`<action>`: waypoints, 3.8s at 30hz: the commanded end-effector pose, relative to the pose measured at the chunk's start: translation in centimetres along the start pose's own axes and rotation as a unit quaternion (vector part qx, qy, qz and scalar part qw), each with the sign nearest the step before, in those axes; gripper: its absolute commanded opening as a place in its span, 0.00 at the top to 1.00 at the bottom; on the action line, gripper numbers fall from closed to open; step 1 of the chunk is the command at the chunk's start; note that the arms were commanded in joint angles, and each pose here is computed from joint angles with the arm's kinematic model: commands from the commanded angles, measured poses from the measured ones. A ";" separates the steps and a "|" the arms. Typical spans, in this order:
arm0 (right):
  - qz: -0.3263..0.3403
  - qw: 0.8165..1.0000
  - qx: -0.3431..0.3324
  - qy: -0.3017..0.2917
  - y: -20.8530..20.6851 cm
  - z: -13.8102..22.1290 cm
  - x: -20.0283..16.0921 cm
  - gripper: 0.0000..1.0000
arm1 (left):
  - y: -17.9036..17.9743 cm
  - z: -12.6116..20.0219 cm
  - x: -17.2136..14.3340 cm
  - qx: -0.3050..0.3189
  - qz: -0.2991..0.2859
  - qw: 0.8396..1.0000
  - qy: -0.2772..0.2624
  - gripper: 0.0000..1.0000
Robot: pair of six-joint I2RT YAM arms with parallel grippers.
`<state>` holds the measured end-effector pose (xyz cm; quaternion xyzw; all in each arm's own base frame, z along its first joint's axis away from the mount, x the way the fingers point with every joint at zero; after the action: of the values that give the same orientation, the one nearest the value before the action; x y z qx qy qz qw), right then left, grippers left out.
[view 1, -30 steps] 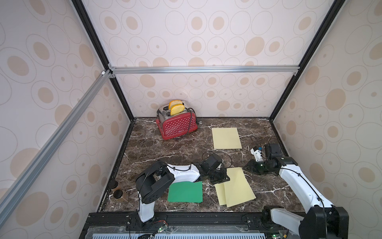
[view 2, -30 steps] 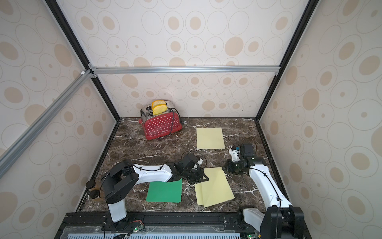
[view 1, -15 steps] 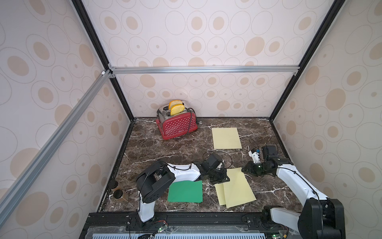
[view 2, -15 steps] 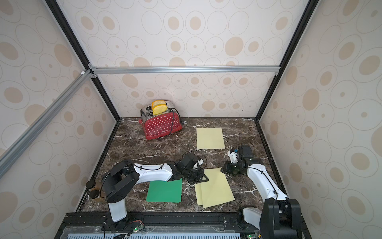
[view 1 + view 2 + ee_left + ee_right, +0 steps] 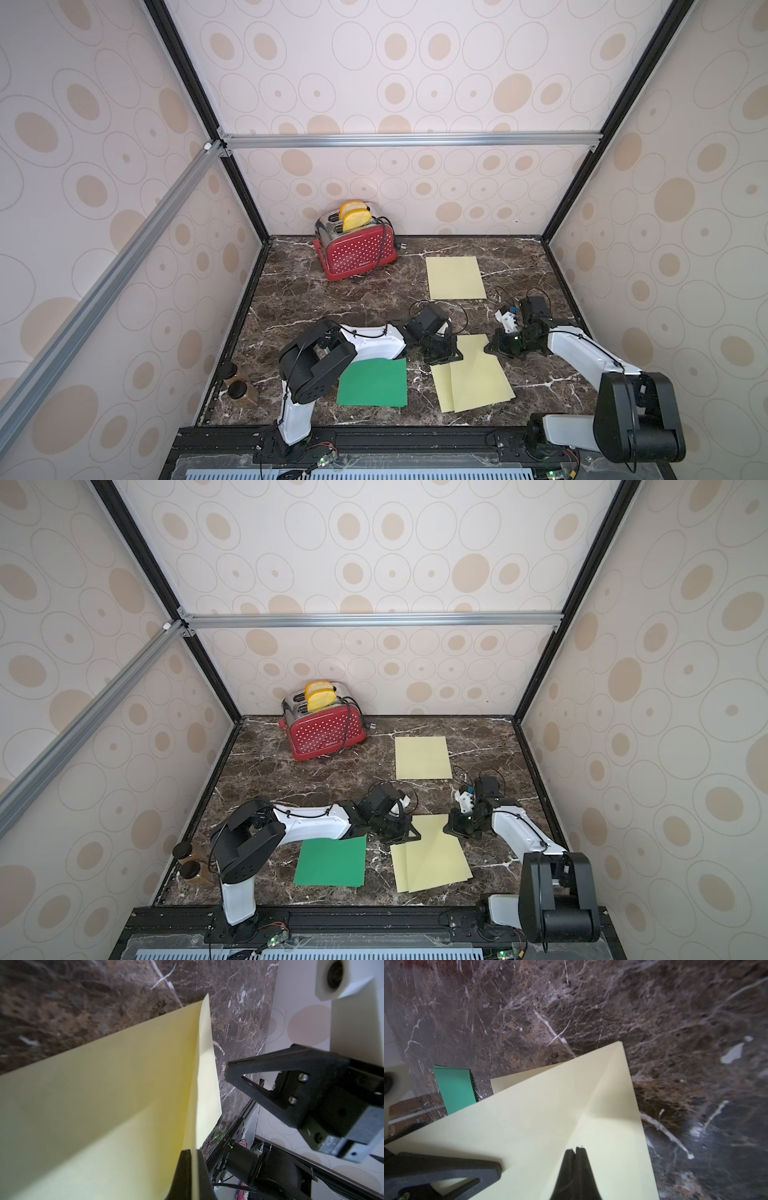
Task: Sort the scattered colored papers by color
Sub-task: Place the colored paper.
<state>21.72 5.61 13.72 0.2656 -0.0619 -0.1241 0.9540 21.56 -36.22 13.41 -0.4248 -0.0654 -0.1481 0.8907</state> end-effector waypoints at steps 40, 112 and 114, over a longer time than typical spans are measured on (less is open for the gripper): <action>-0.002 0.998 -0.060 -0.014 -0.8 -1.4 2.1 1.00 | -0.3 0.3 1.1 -0.001 -0.017 1.000 0.012 1.00; -0.007 0.996 -0.087 0.012 -1.7 -3.0 2.7 1.00 | 0.4 0.5 2.0 0.001 -0.015 0.999 0.040 0.66; -0.007 0.996 -0.087 0.011 -1.7 -3.0 2.6 1.00 | 0.4 0.7 1.9 0.011 -0.013 0.999 0.040 0.54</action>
<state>24.42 5.04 10.89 0.1968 -0.0481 -0.1340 0.9700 23.01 -35.65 13.50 -0.4117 -0.0337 -0.1711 0.8945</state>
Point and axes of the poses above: each gripper's point midway between its finger pads, its own z axis back along the fingers, its own y axis along the line the jaws close on, x = y × z, the point moved 10 cm from there along z, back along the fingers, and after that the axes turned 13 degrees about -z, right-handed, at the moved point
